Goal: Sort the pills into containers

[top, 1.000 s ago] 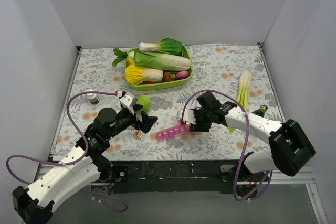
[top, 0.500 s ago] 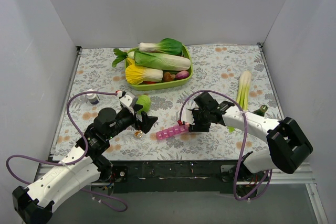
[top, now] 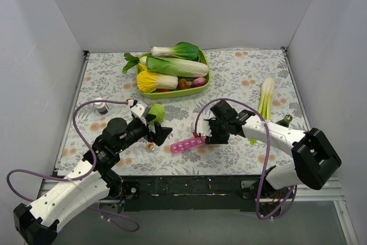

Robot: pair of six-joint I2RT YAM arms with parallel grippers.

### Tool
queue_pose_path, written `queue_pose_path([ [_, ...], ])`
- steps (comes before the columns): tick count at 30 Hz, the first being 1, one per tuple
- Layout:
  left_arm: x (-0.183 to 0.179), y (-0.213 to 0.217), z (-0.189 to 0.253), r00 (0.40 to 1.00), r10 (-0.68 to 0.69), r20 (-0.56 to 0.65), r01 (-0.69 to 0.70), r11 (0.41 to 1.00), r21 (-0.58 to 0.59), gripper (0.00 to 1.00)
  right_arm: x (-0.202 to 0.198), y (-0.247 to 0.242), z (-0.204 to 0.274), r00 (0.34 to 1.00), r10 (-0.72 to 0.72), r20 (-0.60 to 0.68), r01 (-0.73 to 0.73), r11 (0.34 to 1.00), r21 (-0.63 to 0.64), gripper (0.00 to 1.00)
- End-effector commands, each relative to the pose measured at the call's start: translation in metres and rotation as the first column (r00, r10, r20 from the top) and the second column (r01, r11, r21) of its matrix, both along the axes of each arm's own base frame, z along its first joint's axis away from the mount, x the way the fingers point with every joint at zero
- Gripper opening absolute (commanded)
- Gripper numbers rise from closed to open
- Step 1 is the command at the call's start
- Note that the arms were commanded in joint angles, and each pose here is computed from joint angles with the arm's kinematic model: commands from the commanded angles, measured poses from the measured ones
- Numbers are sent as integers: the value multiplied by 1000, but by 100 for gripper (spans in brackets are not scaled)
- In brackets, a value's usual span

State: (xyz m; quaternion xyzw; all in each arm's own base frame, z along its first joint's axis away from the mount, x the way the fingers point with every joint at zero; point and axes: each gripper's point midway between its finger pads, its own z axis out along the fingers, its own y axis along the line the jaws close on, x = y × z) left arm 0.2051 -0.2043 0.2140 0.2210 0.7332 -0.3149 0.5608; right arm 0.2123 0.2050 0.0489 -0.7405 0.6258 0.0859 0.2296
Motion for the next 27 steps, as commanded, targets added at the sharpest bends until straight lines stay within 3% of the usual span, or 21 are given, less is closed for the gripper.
queue_pose_path([
  [1,0,1,9,1000,-5,30,5,1000,-6,98,7,7,11,1000,10,28,-10,1000,3,1],
  [27,0,0,9,1000,-10,29,10,1000,-5,98,6,10,11,997,52,53,-48,996,-70,1],
])
